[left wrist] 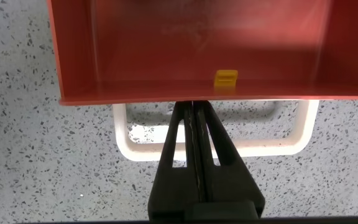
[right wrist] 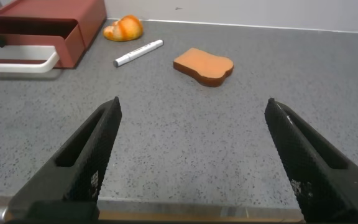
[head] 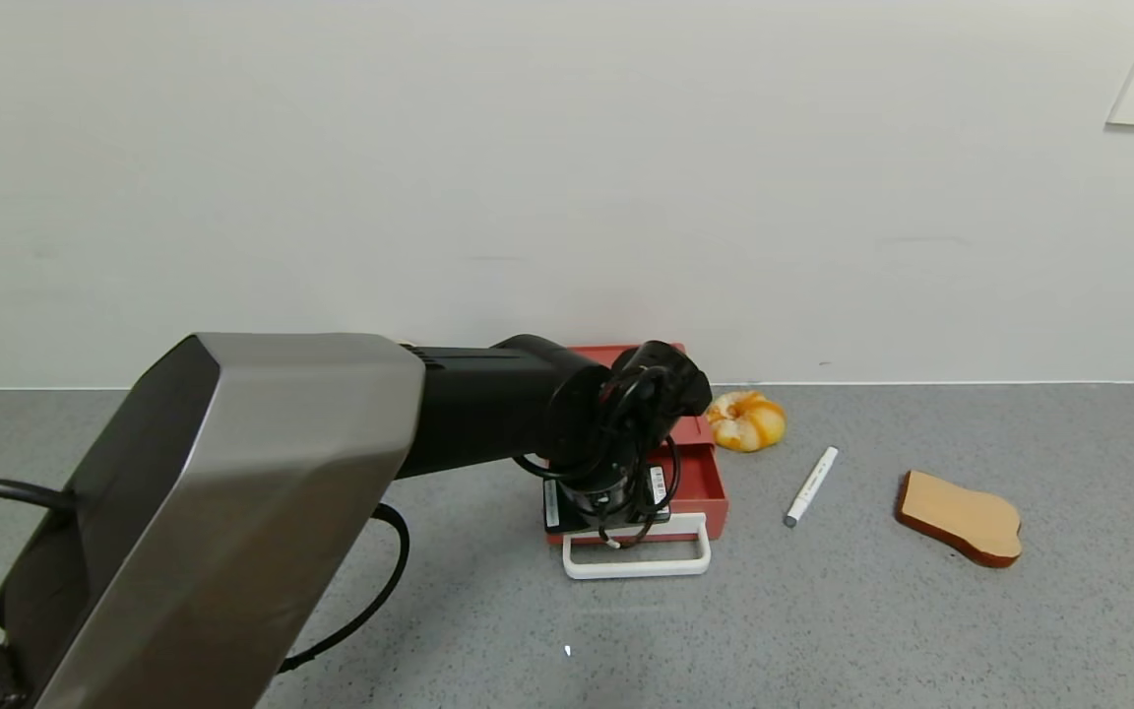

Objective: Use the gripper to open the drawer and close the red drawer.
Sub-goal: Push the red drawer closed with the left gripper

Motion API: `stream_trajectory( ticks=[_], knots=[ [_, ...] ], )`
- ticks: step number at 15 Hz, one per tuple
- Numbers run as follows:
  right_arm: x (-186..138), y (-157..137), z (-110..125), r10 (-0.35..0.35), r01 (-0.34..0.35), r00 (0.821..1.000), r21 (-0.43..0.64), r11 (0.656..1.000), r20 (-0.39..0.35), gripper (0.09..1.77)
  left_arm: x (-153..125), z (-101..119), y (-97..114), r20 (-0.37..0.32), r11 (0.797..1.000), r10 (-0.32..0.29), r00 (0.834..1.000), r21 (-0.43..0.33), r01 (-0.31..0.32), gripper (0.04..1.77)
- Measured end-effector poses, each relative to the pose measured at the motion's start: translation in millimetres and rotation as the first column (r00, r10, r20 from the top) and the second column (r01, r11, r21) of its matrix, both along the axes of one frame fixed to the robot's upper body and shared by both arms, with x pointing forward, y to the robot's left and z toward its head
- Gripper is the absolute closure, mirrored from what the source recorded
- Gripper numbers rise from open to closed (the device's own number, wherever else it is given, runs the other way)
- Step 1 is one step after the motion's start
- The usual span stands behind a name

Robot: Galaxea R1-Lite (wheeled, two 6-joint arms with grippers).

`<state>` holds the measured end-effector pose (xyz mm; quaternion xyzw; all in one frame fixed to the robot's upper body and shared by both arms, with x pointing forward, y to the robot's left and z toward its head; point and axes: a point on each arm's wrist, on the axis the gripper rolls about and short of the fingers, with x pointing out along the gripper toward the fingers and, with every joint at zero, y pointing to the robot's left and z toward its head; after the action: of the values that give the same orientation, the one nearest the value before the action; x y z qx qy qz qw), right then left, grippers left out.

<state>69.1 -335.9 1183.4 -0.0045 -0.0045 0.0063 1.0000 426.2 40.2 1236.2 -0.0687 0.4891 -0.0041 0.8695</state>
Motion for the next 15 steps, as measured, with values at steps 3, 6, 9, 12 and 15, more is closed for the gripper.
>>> stream_trajectory(
  ticks=[3,6,9,12,15],
  knots=[
    [0.0,0.0,0.0,-0.001,0.001,1.000,0.000,1.000,0.000,0.16,5.5,-1.8,1.2,0.007,1.000,-0.007,1.000,0.005,0.007,1.70],
    [0.0,0.0,0.0,-0.001,0.001,1.000,0.000,1.000,0.000,0.16,10.8,-1.0,0.3,0.041,1.000,-0.028,0.999,0.001,0.028,1.70],
    [0.0,0.0,0.0,-0.001,0.001,1.000,0.000,1.000,0.000,0.16,16.7,0.8,1.5,0.077,0.999,-0.039,0.996,-0.005,0.039,1.70],
    [0.0,0.0,0.0,-0.001,0.001,1.000,0.000,1.000,0.000,0.16,23.3,2.3,3.1,0.124,0.999,-0.052,0.991,0.010,0.051,1.70],
    [0.0,0.0,0.0,-0.001,0.001,1.000,0.000,1.000,0.000,0.16,31.5,1.5,4.7,0.161,0.998,-0.061,0.985,0.006,0.061,1.70]
  ],
)
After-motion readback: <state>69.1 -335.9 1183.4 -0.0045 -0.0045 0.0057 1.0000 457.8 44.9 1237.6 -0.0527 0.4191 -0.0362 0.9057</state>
